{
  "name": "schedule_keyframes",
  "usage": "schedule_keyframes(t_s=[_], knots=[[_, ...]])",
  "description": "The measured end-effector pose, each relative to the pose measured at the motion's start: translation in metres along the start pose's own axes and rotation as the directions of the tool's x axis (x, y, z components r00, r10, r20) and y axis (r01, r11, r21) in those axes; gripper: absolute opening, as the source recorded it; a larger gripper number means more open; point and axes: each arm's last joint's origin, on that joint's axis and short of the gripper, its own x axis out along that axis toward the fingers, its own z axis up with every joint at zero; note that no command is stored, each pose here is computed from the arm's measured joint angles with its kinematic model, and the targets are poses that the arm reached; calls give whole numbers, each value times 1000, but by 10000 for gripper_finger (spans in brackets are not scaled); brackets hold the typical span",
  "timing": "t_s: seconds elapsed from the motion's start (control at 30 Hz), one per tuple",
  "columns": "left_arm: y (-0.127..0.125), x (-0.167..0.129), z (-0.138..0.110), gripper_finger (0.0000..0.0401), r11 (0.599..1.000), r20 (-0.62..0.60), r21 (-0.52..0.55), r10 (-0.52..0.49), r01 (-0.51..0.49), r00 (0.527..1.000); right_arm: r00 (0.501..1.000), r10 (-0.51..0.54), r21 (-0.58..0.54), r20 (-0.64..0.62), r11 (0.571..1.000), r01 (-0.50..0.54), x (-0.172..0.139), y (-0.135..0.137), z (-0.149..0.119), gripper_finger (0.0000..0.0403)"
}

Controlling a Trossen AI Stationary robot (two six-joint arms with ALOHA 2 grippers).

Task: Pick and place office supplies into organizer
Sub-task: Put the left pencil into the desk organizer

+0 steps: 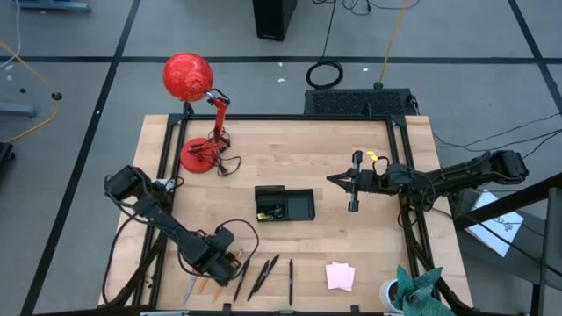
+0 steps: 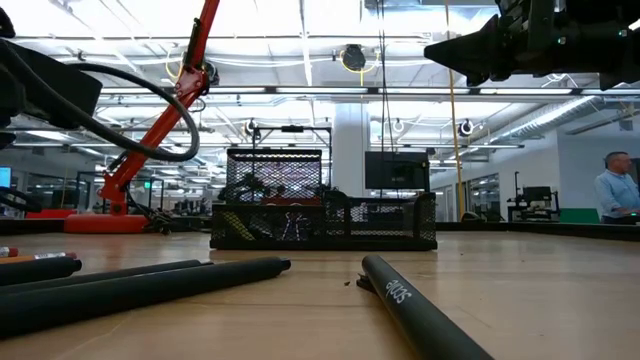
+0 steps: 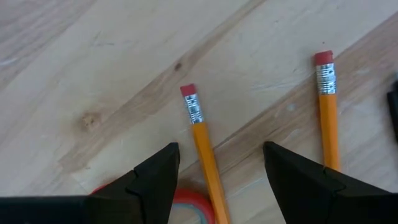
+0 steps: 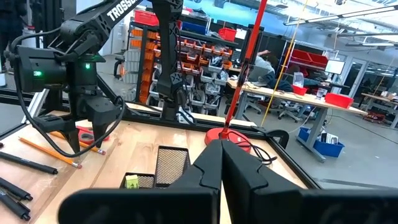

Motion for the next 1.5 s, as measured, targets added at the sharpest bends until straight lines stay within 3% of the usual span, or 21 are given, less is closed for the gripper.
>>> schedule_keyframes(t_s=[0.4,1.23,1.33,1.5], knots=[[0,1,5,230,1000,-7,19,-1,1,1000,1000,0,0,0,1000,0,0,0,0,0],[1,1,0,14,994,117,106,-9,-4,993,1000,0,-7,0,1000,0,0,0,0,0],[0,1,-1,8,992,156,128,-19,-2,988,1000,0,-7,-1,1000,0,0,0,0,0],[-2,3,0,32,986,248,165,-39,-3,968,1000,0,-7,-1,1000,0,0,0,0,0]])
